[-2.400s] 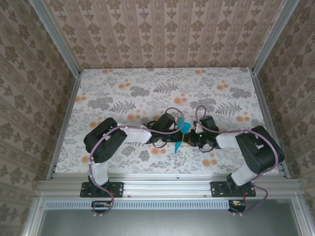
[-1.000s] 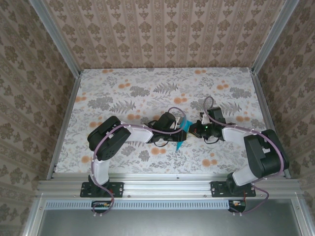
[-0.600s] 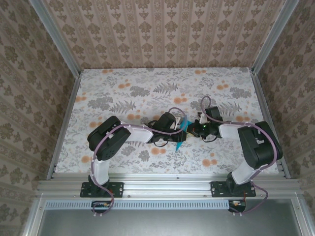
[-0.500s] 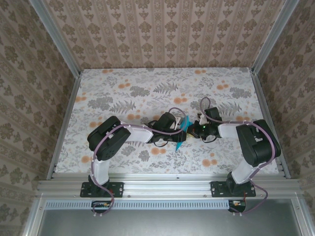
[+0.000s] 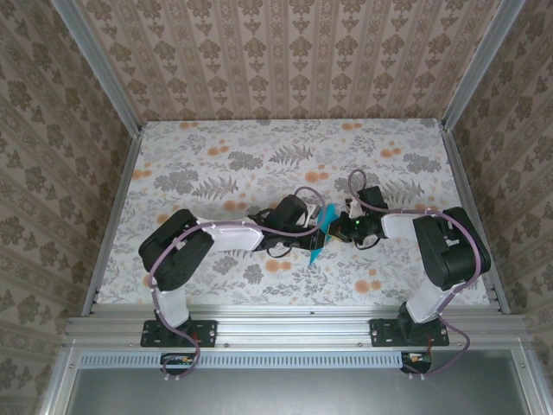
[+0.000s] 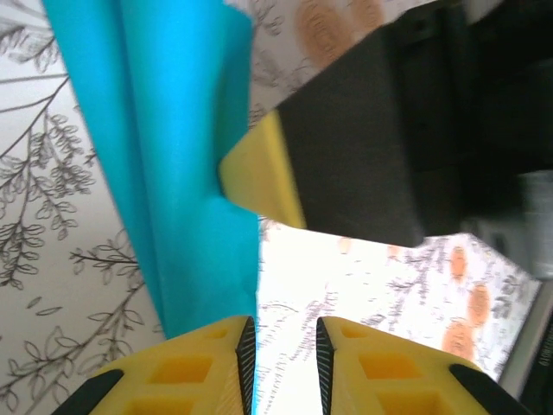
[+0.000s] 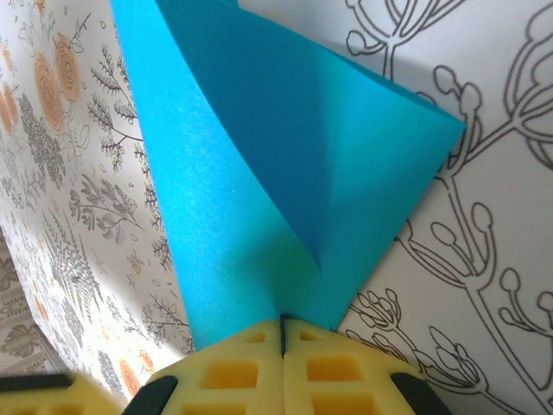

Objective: Fold a paper plane with a square sheet of paper (pick it up from the middle)
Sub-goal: Fold the wing for the fifth time at the center of the table.

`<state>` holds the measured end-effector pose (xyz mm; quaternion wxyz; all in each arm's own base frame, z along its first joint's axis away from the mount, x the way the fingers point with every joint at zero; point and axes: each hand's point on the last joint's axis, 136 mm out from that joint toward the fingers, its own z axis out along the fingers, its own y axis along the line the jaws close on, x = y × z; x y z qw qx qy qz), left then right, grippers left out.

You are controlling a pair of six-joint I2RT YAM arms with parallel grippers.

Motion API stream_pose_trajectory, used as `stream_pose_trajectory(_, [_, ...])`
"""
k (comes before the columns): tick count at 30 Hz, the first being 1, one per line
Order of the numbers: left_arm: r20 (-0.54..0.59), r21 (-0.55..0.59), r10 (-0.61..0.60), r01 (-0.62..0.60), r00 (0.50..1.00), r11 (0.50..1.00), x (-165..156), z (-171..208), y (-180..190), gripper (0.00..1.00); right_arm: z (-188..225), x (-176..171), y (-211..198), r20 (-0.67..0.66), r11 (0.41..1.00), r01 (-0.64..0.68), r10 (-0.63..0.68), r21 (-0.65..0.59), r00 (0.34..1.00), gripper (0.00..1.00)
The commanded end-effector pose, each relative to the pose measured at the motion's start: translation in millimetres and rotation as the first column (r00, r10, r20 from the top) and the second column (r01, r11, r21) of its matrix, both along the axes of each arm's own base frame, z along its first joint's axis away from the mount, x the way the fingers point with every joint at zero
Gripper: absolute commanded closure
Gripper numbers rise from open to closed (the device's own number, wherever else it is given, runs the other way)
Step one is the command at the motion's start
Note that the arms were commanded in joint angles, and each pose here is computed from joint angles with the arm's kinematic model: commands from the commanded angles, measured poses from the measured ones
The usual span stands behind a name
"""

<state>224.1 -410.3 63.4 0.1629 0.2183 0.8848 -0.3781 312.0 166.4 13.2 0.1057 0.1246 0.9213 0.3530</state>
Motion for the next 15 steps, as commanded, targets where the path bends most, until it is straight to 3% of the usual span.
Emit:
stream_pose_trajectory(1, [0.016, 0.049, -0.01, 0.009, 1.0, 0.999, -9.9, 1.9, 7.2, 0.74, -16.3, -7.5, -12.3, -0.043, 0.997, 0.006, -0.009, -0.08, 0.999, 0.93])
stream_pose_trajectory(8, [0.063, 0.159, 0.018, -0.028, 0.998, 0.987, -20.6, -14.3, 21.4, 0.78, -17.1, -10.1, -12.3, -0.046, 0.997, 0.001, -0.004, -0.081, 0.999, 0.93])
stream_pose_trajectory(15, [0.108, 0.188, 0.033, -0.053, 0.994, 0.981, -23.0, -12.5, 29.4, 0.82, -16.4, -10.2, -11.7, -0.045, 0.997, -0.002, -0.001, -0.077, 0.999, 0.93])
